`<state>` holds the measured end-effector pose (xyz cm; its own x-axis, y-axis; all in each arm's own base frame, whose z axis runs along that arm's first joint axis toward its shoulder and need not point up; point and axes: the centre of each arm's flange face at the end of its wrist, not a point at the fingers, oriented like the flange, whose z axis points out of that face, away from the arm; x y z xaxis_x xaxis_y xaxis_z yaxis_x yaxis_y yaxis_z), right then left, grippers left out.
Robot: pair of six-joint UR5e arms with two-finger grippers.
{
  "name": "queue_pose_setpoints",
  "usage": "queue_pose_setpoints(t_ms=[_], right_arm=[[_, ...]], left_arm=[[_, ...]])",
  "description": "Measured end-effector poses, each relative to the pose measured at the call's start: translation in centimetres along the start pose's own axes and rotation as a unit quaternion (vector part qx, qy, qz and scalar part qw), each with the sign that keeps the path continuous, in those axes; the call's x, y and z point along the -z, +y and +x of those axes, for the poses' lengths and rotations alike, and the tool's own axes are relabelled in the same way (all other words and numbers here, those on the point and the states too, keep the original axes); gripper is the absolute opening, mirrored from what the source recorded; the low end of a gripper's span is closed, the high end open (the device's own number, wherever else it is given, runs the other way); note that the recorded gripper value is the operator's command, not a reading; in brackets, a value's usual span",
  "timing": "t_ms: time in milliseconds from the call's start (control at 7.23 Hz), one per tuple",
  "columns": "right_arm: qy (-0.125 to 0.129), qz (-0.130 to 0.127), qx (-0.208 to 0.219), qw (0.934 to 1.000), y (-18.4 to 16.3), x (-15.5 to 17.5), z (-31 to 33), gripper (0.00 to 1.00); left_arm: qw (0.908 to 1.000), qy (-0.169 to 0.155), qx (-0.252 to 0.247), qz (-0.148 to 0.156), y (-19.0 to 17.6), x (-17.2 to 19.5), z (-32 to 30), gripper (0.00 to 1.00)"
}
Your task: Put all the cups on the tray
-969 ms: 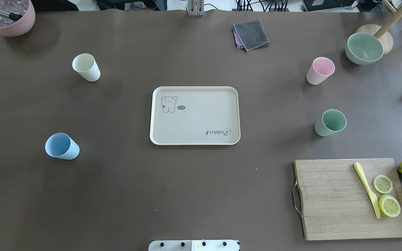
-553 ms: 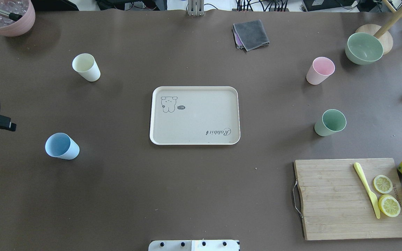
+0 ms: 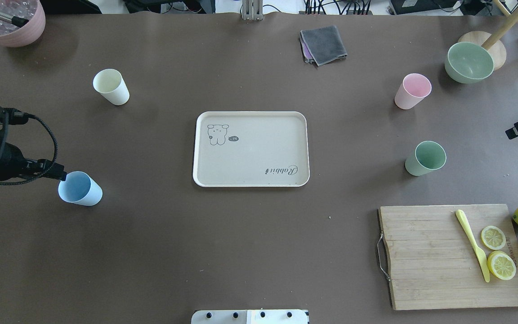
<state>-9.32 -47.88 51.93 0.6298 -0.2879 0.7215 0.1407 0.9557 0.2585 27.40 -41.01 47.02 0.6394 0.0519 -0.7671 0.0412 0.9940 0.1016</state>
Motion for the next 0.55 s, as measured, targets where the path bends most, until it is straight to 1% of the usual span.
queue_pose_setpoints(t_ms=[277, 415, 553], right_arm=[[-0.002, -0.005, 0.002, 1.0000, -0.2, -0.4, -0.6, 0.93], [-0.004, -0.007, 0.002, 1.0000, -0.6, -0.7, -1.2, 0.93], [-0.005, -0.009, -0.002, 0.9999, -1.1, -1.1, -1.8, 0.93]], left_arm=[[1.0000, -0.001, 0.003, -0.009, 0.3, -1.1, 0.6, 0.40], [0.9999, 0.000, 0.005, -0.014, 0.7, -1.4, 0.9, 0.25], [0.9998, 0.001, 0.007, -0.018, 1.0, -1.7, 1.2, 0.00]])
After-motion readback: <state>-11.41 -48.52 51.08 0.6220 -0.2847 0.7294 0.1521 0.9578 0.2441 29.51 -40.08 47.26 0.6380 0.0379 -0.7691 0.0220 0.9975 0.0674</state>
